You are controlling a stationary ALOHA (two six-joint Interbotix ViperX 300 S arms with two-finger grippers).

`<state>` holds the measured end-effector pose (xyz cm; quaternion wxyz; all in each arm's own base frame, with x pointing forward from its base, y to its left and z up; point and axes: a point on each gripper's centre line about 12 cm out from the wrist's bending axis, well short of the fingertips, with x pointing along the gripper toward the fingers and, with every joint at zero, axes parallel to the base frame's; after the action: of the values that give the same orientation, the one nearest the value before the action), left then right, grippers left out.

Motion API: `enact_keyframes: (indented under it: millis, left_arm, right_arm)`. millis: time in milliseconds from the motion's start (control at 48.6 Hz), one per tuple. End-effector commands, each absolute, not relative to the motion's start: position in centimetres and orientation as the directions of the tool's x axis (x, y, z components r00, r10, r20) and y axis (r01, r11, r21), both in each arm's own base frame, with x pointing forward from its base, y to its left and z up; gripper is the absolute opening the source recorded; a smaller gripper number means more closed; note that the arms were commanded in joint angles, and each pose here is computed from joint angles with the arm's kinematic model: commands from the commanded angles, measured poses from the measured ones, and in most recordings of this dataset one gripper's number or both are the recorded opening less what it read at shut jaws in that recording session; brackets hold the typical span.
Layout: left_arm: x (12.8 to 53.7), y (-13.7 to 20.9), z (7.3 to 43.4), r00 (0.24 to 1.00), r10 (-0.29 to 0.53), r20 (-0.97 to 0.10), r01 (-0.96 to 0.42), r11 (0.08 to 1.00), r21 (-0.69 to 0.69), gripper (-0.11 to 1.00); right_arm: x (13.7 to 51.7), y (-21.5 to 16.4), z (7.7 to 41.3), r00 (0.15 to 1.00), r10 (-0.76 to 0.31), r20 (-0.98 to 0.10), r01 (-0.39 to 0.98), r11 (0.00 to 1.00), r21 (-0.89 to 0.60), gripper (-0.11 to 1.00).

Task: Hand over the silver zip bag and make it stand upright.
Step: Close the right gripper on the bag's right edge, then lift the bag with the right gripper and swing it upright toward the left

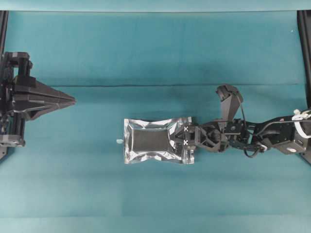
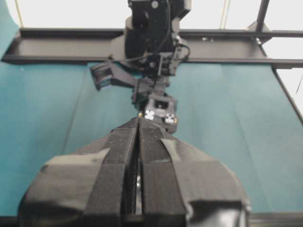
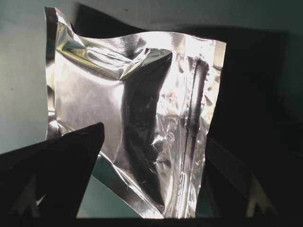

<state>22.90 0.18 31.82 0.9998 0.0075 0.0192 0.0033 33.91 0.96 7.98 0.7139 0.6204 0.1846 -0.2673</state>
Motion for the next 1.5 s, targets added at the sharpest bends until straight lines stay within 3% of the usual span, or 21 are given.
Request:
enact_keyframes:
  millis: [0,288,391,576,658,987,1172,1480]
  left_arm:
    - [23.0,0.2,32.5,1.000,0.008,-0.020,-0.008,1.000,0.017,0.00]
    - [23.0,0.2,32.4,1.000,0.008,-0.023,-0.008,1.000,0.017,0.00]
    - [23.0,0.2,32.4,1.000,0.007,-0.021,-0.006,1.000,0.017,0.00]
    - [23.0,0.2,32.3,1.000,0.007,-0.025,-0.006,1.000,0.017,0.00]
    - [22.9,0.2,32.3,1.000,0.007,-0.021,-0.006,1.000,0.017,0.00]
    - [22.8,0.2,32.2,1.000,0.007,-0.021,-0.006,1.000,0.018,0.00]
    - [22.8,0.2,32.2,1.000,0.007,-0.021,-0.006,1.000,0.021,0.00]
    - [22.7,0.2,32.4,1.000,0.007,-0.015,-0.006,1.000,0.020,0.00]
  right_arm:
    - [34.5,0.8,8.3,0.800,-0.159,-0.578,0.595,0.086,0.799,0.91]
    - [35.5,0.7,8.6,0.818,-0.171,-0.549,0.568,0.087,0.818,0.85]
    - [35.6,0.6,8.7,0.820,-0.173,-0.546,0.565,0.085,0.821,0.66]
    - [35.7,0.6,8.8,0.821,-0.173,-0.543,0.562,0.085,0.823,0.14]
    - [35.8,0.6,8.9,0.823,-0.172,-0.541,0.560,0.086,0.824,0.01]
    - [36.7,1.3,10.7,0.848,-0.121,-0.516,0.529,0.139,0.837,0.01]
    - [38.0,1.7,14.1,0.851,-0.033,-0.525,0.511,0.285,0.811,0.01]
    - [39.2,0.3,20.7,0.708,0.049,-0.705,0.574,0.542,0.614,0.01]
